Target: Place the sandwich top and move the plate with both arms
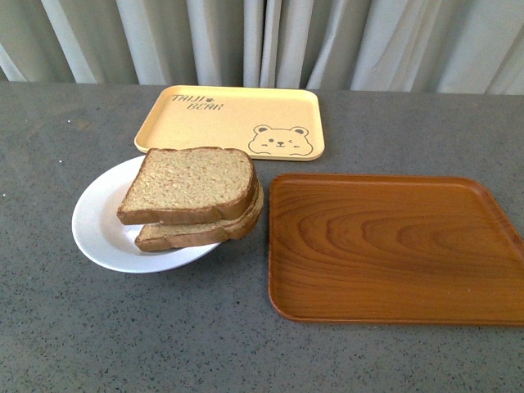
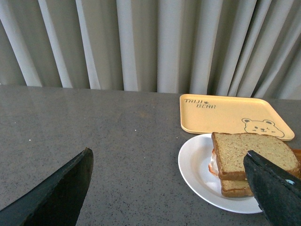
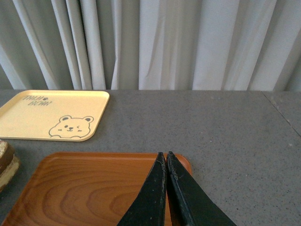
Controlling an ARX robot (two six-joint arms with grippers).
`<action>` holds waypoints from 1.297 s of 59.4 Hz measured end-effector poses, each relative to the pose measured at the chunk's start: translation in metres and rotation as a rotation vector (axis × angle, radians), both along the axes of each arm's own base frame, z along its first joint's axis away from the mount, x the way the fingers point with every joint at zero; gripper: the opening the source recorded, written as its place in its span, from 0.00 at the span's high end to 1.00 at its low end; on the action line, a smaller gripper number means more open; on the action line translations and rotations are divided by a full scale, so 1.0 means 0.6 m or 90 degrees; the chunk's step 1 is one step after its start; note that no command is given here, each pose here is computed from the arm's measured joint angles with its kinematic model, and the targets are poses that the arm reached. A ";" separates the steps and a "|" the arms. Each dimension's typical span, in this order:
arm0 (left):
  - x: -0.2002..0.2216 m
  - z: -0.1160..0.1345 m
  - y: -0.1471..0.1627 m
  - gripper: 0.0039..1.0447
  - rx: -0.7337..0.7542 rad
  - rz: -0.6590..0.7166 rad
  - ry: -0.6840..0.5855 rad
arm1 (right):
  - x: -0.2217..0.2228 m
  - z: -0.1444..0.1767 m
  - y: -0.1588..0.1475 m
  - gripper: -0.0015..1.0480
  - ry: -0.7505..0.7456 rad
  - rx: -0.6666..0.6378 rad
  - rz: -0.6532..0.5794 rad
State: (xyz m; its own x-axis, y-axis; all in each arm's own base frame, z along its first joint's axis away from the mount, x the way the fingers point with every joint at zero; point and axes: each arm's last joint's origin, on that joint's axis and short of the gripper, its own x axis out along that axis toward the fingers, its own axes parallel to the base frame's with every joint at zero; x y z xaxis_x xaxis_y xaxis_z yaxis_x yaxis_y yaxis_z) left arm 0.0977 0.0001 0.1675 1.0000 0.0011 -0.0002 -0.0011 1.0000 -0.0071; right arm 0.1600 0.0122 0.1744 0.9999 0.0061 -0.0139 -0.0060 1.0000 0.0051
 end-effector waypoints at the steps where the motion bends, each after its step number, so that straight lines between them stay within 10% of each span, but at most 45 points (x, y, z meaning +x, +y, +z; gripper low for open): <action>1: 0.000 0.000 0.000 0.08 0.000 0.000 0.000 | -0.001 0.000 -0.001 0.98 0.000 0.000 0.000; 77: 0.000 0.000 0.000 0.08 0.000 0.000 0.000 | -0.085 -0.001 -0.020 0.98 -0.023 0.001 -0.001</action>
State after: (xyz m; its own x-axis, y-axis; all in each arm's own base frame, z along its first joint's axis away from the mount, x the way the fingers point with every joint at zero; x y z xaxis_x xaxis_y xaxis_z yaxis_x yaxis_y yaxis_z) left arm 0.0977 0.0001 0.1675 1.0000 0.0011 -0.0002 -0.0011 1.0000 -0.0071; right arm 0.1092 0.0004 0.1737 0.9997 0.0038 0.0223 -0.0039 1.0000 0.0059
